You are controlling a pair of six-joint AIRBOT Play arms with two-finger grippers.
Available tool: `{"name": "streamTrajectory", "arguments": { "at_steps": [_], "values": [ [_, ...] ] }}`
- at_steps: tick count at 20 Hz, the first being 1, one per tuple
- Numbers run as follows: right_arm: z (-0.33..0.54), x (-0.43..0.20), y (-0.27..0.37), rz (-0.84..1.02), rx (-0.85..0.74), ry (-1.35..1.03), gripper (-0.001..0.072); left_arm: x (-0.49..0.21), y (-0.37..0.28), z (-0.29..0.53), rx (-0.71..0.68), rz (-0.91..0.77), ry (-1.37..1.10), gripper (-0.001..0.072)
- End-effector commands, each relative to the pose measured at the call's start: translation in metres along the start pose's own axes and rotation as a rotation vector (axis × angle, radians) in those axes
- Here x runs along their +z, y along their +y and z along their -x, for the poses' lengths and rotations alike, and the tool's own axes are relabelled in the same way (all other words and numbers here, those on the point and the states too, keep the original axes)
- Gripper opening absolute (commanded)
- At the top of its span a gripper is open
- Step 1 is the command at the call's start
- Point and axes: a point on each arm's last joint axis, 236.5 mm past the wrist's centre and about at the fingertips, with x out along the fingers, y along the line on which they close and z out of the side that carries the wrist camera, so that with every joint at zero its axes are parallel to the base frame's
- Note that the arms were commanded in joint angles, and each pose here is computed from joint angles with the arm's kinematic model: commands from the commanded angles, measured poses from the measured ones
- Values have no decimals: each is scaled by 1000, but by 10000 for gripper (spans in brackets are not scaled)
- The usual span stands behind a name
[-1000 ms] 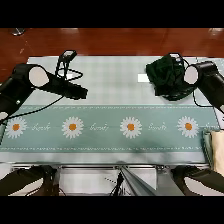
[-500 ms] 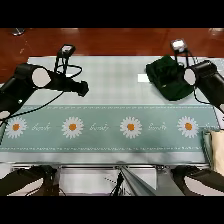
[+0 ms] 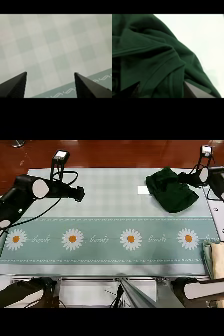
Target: Fold the shirts.
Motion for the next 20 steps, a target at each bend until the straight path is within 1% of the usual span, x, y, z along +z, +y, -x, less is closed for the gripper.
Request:
{"name": "streamTrajectory", "arguments": {
  "at_steps": [1, 6, 7, 9, 10, 13, 14, 17, 18, 20],
  "values": [
    [-35, -26, -3, -48, 68, 168, 603, 6, 3, -8, 7, -13, -25, 701],
    [-52, -65, 0, -56, 70, 304, 598, -15, 2, -20, 1, -6, 60, 702],
    [-51, -74, 4, -55, 88, 341, 487, -21, 3, -18, 4, -16, 88, 701],
    [-43, -81, 21, -19, 167, 378, 76, -30, 23, -7, 67, -71, 151, 701],
    [-35, -75, 29, -4, 208, 364, 22, -30, 34, 3, 93, -57, 167, 701],
    [13, -11, 46, -15, 284, 206, 22, -31, 65, 46, 135, 65, 170, 701],
    [38, 16, 52, -4, 314, 133, 22, -42, 64, 57, 116, 103, 189, 701],
    [153, 104, 71, 30, 418, -151, 22, -88, 34, 78, 15, 171, 210, 702],
    [200, 127, 78, 32, 461, -249, 21, -103, 19, 82, -35, 200, 201, 702],
    [292, 153, 94, 102, 529, -431, 21, -123, -15, 94, -155, 206, 173, 701]
  ]
}}
